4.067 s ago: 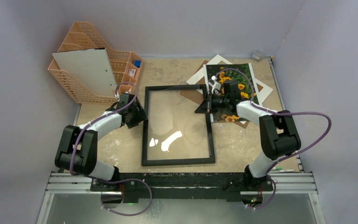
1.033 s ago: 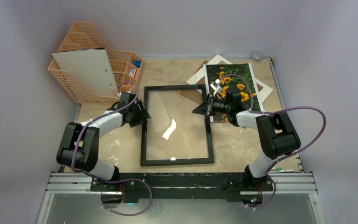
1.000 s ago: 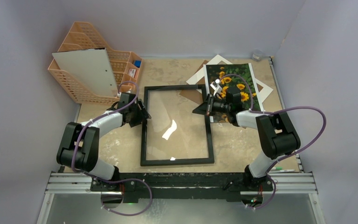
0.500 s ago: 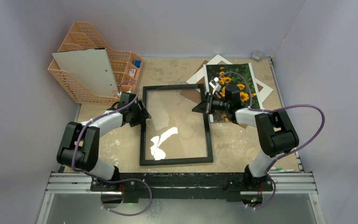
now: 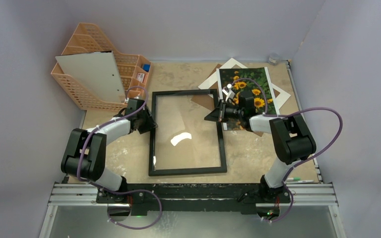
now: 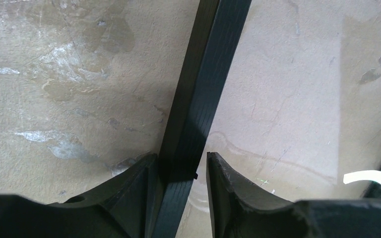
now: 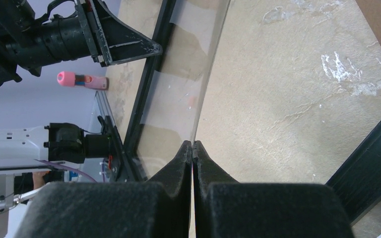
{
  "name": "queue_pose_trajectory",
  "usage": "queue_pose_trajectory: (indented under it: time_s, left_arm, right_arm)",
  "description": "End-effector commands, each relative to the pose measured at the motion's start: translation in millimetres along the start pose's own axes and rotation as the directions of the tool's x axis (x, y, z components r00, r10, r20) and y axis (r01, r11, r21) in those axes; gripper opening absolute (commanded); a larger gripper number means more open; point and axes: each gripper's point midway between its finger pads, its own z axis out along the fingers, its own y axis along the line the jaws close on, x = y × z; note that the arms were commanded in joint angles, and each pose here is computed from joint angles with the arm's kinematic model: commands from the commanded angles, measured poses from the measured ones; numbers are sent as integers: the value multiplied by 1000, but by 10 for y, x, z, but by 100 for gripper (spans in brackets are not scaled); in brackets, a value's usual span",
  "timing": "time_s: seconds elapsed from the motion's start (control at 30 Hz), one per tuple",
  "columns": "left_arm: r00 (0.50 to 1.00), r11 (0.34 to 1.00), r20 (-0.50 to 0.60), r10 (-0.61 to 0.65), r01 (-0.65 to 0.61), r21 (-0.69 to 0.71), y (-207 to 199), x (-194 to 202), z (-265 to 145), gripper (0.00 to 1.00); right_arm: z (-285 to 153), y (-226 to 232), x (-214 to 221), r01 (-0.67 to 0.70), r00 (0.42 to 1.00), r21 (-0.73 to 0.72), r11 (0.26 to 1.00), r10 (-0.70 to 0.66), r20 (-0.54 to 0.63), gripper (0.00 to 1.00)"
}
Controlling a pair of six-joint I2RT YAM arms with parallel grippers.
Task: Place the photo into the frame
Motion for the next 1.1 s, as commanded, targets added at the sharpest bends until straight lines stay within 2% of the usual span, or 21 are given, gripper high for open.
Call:
queue_pose_trajectory:
  time_s: [0.0, 0.33, 0.43, 0.53, 0.67, 0.83, 0.9, 1.07]
  left_arm:
    - [1000, 1000, -11, 13, -13, -24, 64, 36, 67, 40]
    - [1000, 998, -9, 14, -14, -69, 141, 34, 64, 33]
    - [1000, 998, -5, 15, -15, -66, 133, 22, 51, 32]
    - [1000, 998, -5, 22, -22, -65, 133, 22, 41, 33]
    - [1000, 998, -6, 24, -25, -66, 135, 23, 36, 34]
    - [1000, 998, -3, 22, -22, -64, 132, 14, 34, 34]
    - [1000, 998, 0, 22, -22, -63, 129, 8, 31, 35]
    - [1000, 998, 10, 24, -24, -54, 103, -21, 1, 39]
  right_arm:
    - [56, 72, -95, 54, 998, -22, 998, -54, 12, 0]
    - [77, 22, -74, 37, 999, -8, 999, -37, -1, 0]
    - [71, 16, -74, 30, 1000, 0, 1000, -30, -5, 5]
    - [54, 36, -71, 22, 1000, 5, 1000, -22, -9, 14]
    - [20, 27, -85, -1, 1000, 43, 999, 1, -8, 31]
    - [-20, -5, -150, -1, 1000, 100, 995, 0, 9, 42]
    - [-28, -14, -161, 5, 1000, 102, 995, -6, 14, 39]
    - [-8, 33, -151, 34, 999, 51, 998, -35, 14, 11]
